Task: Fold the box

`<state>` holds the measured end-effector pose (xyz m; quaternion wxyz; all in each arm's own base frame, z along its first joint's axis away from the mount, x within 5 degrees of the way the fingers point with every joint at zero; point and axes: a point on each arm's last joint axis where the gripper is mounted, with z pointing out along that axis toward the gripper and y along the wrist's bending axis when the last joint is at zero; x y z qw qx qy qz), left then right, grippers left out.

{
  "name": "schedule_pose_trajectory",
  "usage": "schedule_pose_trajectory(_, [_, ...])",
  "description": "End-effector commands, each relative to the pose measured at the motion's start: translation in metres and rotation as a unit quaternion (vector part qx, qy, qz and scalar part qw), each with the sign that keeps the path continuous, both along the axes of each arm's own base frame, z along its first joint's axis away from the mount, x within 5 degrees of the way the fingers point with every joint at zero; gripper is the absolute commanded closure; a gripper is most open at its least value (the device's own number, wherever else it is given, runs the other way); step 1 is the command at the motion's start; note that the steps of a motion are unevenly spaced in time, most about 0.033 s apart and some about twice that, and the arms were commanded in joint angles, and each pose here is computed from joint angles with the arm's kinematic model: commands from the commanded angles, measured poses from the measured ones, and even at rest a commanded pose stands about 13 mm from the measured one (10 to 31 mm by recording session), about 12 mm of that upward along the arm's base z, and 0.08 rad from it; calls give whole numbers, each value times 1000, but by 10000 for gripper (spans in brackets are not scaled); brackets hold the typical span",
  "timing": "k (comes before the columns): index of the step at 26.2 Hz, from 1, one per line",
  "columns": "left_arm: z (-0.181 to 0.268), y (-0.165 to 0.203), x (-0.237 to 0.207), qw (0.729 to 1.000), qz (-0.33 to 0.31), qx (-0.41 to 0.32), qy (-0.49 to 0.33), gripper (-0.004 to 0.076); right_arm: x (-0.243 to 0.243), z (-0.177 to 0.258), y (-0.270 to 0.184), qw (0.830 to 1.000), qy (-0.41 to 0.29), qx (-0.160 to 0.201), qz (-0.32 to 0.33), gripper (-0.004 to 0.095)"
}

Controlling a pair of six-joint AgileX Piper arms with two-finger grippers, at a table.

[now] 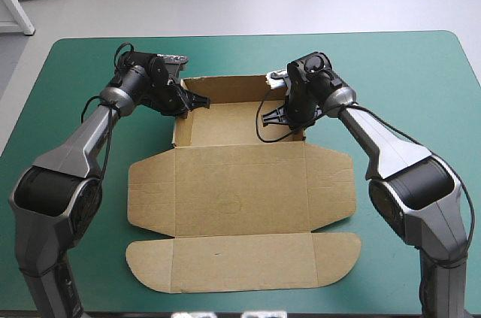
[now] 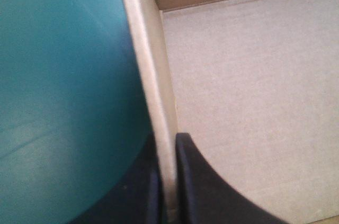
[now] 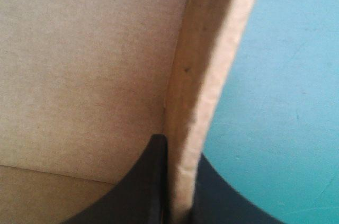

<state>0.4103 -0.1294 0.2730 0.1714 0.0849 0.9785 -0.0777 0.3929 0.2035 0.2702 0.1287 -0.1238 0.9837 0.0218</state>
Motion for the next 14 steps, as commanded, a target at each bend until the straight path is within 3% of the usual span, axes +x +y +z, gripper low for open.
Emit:
schedule_pose_trajectory(1, [19,-19,-13,998,-28,-49,0,731,-11,26,11,998,-14,50,29,911])
schedule_pose_trajectory(5, [19,-19,-14,998,-37,-44,6,705,-11,26,11,998,-11,50,27,847])
schedule_pose_trajectory(10, [21,-18,-16,998,-43,-44,6,564,-11,26,11,998,-12,50,25,574])
schedule_pose_trajectory(11, [24,-18,-17,998,-45,-44,3,472,-11,26,10,999,-13,47,19,454])
schedule_pose_trajectory(12, [26,-18,-18,998,-45,-45,0,431,-10,26,10,999,-14,45,18,408])
schedule_pose_trajectory(13, [29,-17,-19,998,-45,-46,-5,329,-10,26,9,999,-17,41,16,351])
schedule_pose_trajectory(14, [32,-17,-19,998,-45,-47,-10,281,-10,26,9,999,-17,41,16,345])
